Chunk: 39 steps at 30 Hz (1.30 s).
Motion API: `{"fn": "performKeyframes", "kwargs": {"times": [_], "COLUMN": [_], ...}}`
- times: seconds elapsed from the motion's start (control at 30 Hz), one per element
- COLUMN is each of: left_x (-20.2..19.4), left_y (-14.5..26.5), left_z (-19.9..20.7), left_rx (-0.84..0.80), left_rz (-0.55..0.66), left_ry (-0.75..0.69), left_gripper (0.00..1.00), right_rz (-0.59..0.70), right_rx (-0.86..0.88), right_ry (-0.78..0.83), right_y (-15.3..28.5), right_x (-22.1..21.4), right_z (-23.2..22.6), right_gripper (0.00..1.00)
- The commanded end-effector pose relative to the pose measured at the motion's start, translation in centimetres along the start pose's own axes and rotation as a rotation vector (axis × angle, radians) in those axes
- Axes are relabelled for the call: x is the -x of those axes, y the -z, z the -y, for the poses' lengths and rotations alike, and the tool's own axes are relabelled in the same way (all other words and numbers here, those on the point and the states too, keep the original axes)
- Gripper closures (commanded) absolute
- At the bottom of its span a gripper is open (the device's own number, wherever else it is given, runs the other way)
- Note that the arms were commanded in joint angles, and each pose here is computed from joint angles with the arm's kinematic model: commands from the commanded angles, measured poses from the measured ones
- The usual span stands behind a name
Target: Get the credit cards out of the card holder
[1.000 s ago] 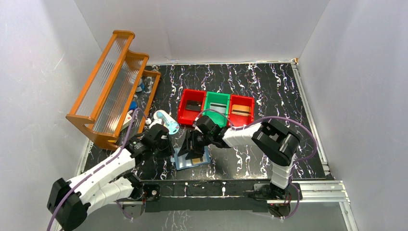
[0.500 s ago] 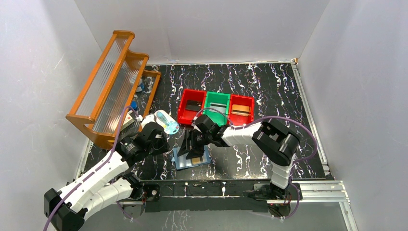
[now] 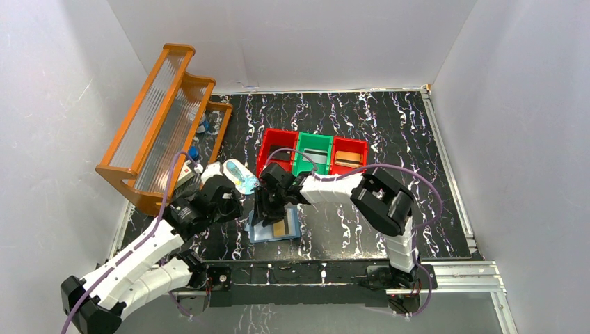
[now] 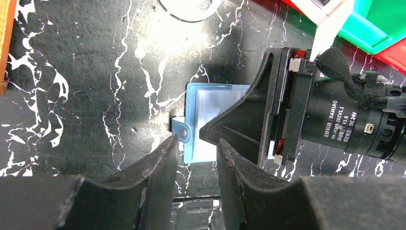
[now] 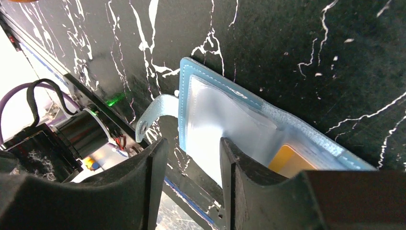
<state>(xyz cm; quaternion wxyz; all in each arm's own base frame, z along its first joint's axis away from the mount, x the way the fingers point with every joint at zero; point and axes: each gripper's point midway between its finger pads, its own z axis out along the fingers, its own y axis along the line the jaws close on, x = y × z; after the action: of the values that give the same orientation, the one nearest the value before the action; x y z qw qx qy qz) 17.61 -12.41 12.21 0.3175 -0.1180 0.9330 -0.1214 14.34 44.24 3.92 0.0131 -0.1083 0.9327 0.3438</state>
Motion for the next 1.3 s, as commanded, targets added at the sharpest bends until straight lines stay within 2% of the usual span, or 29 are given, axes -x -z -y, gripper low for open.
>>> {"fn": "performKeyframes", "kwargs": {"times": [0.0, 0.13, 0.27, 0.33, 0.5, 0.7, 0.8, 0.97, 1.27], "left_x": [1.6, 1.8, 2.1, 2.4, 3.0, 3.4, 2.9, -0.1, -4.6], "left_y": [1.3, 1.4, 1.6, 1.7, 1.9, 2.3, 2.2, 1.3, -3.1], "left_z": [0.0, 0.1, 0.6, 0.9, 3.3, 7.3, 9.9, 13.6, 11.4], "left_rx": [-0.005, -0.008, -0.022, -0.034, -0.132, -0.277, -0.376, -0.551, -0.445], "left_rz": [0.061, 0.060, 0.063, 0.071, 0.070, 0.022, -0.040, -0.212, -0.382], "left_ry": [0.008, -0.001, -0.004, 0.011, 0.015, -0.059, -0.109, -0.118, -0.022], "left_gripper": [0.65, 0.65, 0.64, 0.58, 0.53, 0.51, 0.52, 0.57, 0.65], "right_rz": [-0.002, 0.040, 0.144, 0.193, 0.335, 0.396, 0.430, 0.464, 0.407], "right_rx": [-0.109, -0.005, 0.044, 0.035, -0.047, -0.133, -0.159, -0.111, 0.068], "right_ry": [0.017, 0.063, 0.087, 0.071, 0.011, -0.118, -0.184, -0.234, -0.256], "right_y": [0.2, 1.5, 4.1, 5.5, 9.7, 11.7, 12.5, 13.1, 11.8], "right_x": [-0.5, 0.4, 1.8, 2.4, 4.3, 3.8, 3.3, 2.5, 1.3], "right_z": [1.9, -1.0, -3.0, -3.1, -1.3, 3.5, 5.4, 6.3, 4.4], "right_gripper": [0.48, 0.47, 0.41, 0.40, 0.39, 0.41, 0.44, 0.49, 0.56]}}
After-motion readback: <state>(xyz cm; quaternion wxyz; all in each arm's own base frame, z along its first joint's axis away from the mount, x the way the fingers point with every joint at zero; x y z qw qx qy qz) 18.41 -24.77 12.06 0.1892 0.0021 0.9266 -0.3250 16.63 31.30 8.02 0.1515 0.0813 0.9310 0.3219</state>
